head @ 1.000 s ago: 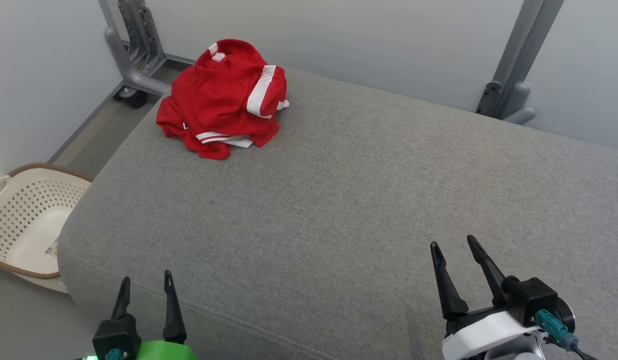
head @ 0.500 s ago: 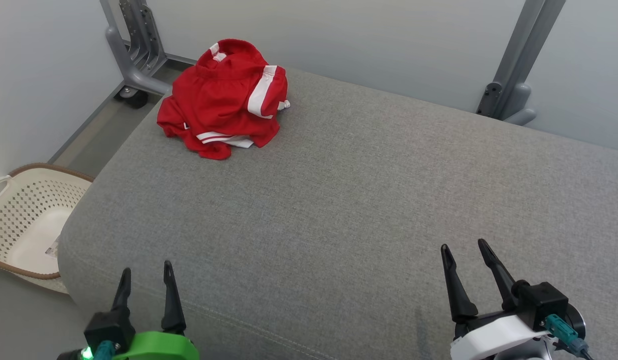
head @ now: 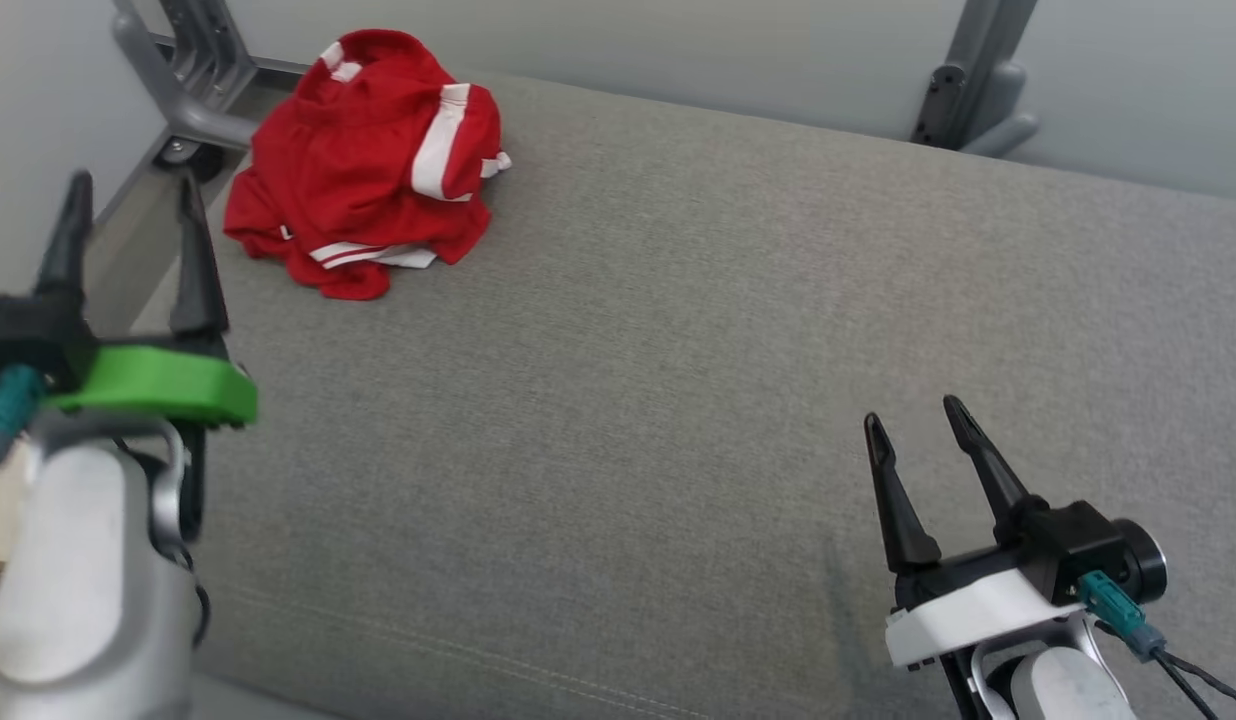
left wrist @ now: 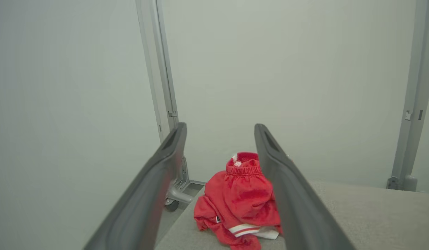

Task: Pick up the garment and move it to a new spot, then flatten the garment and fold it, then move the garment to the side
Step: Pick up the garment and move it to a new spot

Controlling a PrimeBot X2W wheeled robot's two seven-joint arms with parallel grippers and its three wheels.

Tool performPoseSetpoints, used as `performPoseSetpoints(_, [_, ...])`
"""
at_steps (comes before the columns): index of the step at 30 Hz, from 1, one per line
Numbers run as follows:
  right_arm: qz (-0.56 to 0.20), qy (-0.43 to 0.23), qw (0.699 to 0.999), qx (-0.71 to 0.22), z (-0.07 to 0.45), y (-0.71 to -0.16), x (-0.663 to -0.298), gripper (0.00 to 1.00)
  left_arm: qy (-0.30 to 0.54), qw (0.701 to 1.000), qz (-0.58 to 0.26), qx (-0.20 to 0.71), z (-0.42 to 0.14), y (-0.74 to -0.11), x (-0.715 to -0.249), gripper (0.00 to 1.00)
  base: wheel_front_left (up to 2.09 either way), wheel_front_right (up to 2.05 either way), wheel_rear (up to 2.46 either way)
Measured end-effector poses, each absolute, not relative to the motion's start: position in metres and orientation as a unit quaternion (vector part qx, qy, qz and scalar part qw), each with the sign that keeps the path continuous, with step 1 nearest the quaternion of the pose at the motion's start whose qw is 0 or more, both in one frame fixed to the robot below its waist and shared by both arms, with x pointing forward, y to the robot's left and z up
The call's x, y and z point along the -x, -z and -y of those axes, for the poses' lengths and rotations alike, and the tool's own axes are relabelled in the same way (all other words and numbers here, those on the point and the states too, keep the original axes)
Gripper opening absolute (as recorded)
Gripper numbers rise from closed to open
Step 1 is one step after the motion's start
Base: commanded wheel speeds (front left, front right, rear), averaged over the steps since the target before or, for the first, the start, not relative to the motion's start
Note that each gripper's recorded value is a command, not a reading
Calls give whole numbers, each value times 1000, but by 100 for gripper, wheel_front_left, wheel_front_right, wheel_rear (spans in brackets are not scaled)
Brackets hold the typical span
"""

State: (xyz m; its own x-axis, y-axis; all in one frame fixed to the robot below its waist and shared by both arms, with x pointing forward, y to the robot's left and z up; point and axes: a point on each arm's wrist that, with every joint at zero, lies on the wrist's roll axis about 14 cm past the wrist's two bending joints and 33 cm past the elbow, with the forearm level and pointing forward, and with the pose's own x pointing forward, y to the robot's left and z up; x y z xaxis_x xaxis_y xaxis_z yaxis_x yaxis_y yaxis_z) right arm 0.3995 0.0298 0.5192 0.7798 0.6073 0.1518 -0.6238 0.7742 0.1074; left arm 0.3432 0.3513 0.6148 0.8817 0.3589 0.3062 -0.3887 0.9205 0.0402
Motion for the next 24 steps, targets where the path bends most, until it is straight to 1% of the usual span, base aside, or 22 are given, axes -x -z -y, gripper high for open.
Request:
performPoseSetpoints(6, [57,-288,954,-64,-4,-512,-420,100,-128,979,130,-94,-349,-656,-426,100,0,0,0])
performPoseSetpoints(10, [51,-258,963,-60,18,-503,-430,100,-102,986,75,-111,-347,-648,-476,100,0,0,0])
performPoseSetpoints(14, [44,-224,972,-56,42,-492,-440,100,-90,989,7,-113,-348,-615,-516,100,0,0,0])
performPoseSetpoints(18, [27,-191,980,-52,67,-477,-445,100,-66,990,-75,-96,-333,-556,-547,100,0,0,0])
performPoseSetpoints(21, [11,-170,984,-49,82,-464,-446,100,-44,988,-120,-89,-316,-515,-563,100,0,0,0])
performPoseSetpoints(24, [-4,-154,987,-46,94,-452,-445,100,-27,980,-178,-88,-303,-468,-569,100,0,0,0])
